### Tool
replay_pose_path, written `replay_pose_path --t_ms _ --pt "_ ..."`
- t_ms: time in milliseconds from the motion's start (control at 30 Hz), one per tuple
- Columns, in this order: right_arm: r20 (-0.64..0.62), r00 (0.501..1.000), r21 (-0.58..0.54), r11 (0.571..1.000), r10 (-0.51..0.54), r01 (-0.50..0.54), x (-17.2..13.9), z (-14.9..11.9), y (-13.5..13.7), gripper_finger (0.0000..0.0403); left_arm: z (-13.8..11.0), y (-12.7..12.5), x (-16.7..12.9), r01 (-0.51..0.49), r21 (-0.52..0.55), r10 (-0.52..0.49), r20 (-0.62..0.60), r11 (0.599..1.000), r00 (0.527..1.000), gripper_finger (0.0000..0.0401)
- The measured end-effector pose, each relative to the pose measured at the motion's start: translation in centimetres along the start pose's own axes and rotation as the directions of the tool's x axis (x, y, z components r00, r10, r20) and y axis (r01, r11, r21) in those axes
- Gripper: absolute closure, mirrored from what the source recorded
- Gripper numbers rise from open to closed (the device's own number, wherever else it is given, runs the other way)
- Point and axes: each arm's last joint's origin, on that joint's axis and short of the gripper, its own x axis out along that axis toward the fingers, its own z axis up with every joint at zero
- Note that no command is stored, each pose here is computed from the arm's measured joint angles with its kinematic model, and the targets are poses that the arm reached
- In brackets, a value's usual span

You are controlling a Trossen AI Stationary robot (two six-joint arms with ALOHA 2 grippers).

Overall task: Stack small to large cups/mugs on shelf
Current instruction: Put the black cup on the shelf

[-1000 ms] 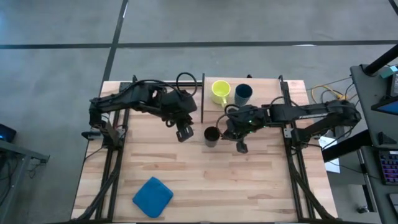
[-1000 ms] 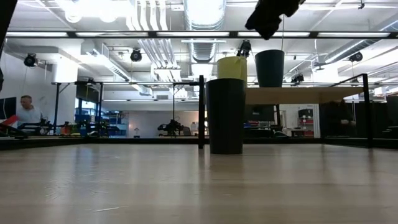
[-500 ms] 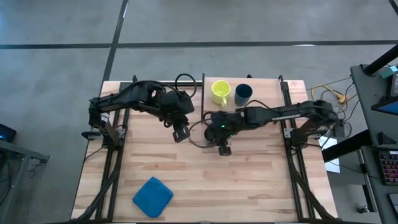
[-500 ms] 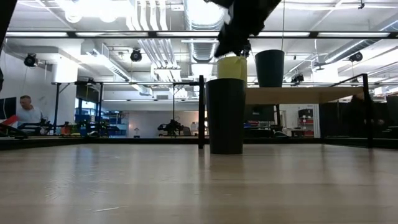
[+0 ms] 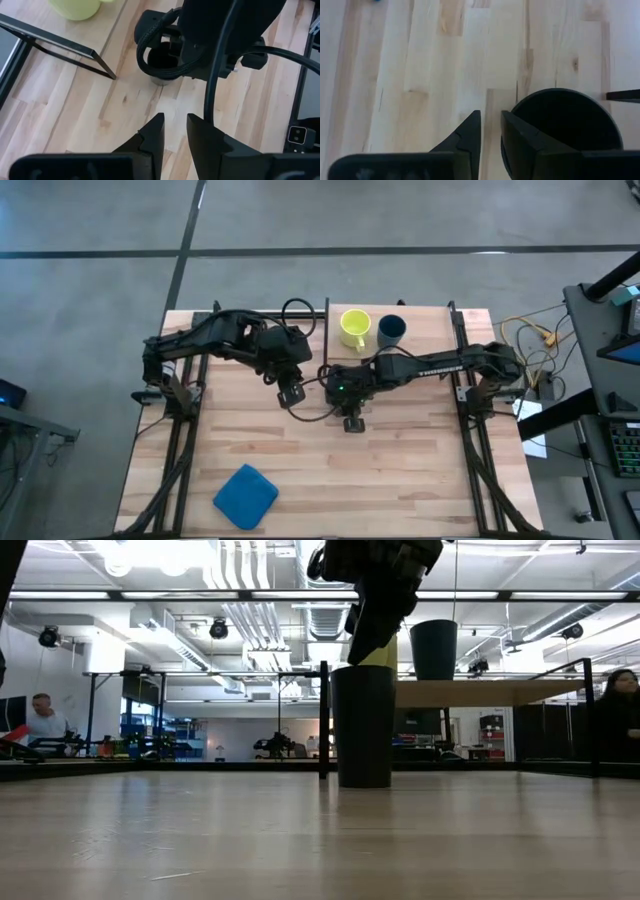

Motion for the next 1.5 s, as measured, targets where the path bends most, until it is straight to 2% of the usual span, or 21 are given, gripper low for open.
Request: replay_pose_path --t_ms 233,500,1233,1500 --pt "0.005 0.999 0.013 0.999 -0.046 0.046 -0.4 0.0 -0.1 0.0337 0.0 0.0 0.0 0.0 0.007 0.0 0.0 1.0 1.0 0.0333" --pt "0.025 0.994 0.014 0.994 -0.108 0.108 -1.3 0.0 -0.2 0.0321 0.0 0.0 0.0 0.0 0.009 0.0 0.001 1.0 1.0 0.0333" --pt "-0.009 0.994 0.043 0.993 -0.109 0.109 -0.7 -0.4 -0.4 0.0316 0.0 0.0 -0.1 0.001 0.009 -0.001 0.002 1.0 1.0 0.0333" --pt "-0.05 0.992 0.043 0.993 -0.112 0.114 0.9 -0.5 -0.6 0.0325 0.0 0.0 0.0 0.0 0.009 0.0 0.002 1.0 1.0 0.0333"
